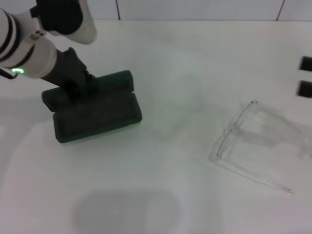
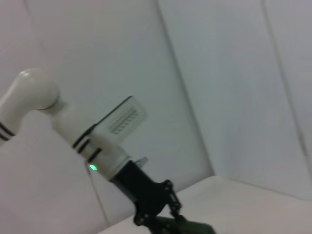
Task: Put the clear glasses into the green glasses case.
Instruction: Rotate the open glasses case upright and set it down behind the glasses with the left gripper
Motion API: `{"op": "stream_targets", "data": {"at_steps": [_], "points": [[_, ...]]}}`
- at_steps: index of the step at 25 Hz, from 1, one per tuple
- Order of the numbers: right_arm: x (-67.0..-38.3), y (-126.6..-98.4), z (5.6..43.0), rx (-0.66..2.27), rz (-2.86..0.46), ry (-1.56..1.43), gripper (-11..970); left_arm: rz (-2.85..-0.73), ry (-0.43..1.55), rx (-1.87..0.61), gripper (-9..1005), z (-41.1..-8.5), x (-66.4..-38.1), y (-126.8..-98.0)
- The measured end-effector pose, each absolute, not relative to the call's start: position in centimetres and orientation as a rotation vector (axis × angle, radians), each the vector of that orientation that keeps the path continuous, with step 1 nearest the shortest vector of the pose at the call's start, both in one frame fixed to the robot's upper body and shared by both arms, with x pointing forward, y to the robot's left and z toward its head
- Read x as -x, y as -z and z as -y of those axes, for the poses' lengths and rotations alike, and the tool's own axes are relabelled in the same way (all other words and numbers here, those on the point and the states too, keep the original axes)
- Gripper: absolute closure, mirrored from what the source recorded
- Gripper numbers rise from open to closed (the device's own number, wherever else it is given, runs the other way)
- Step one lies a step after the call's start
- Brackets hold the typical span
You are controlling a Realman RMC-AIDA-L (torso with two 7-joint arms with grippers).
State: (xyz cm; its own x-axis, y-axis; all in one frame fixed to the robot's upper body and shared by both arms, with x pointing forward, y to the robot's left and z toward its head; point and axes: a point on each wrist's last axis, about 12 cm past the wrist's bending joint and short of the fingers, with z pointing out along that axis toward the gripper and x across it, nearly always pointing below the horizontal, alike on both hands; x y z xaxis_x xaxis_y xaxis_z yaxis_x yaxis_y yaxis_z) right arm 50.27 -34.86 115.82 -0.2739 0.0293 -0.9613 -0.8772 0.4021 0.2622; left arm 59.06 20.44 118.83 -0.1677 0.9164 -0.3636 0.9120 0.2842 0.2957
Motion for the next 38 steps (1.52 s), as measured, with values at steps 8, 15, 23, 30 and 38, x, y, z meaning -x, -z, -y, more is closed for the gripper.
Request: {"op": "stream_targets", "data": {"at_steps": [8, 15, 23, 30, 38], "points": [[-44.8, -117.0, 41.6, 0.585, -1.512, -0.933, 86, -2.005, -0.036, -1.722, 791, -15.9, -56.9, -118.6], [-41.5, -116.5, 43.5, 0.499, -1.515, -0.878, 86, -1.944, -0.069, -1.748, 786, -13.4, -56.5, -117.8], [-38.9, -115.1, 44.4, 0.417, -1.486, -0.855, 87, -1.845, -0.094, -1.836, 780, -9.8, -57.1, -117.2], [-38.8, -114.0, 43.6, 0.423, -1.514, -0.896, 87, -1.785, -0.105, -1.847, 775, -7.8, -57.5, -116.7], [-39.2, -113.7, 43.1, 0.441, -1.518, -0.913, 87, -1.727, -0.078, -1.849, 769, -6.3, -57.6, -116.7]]}}
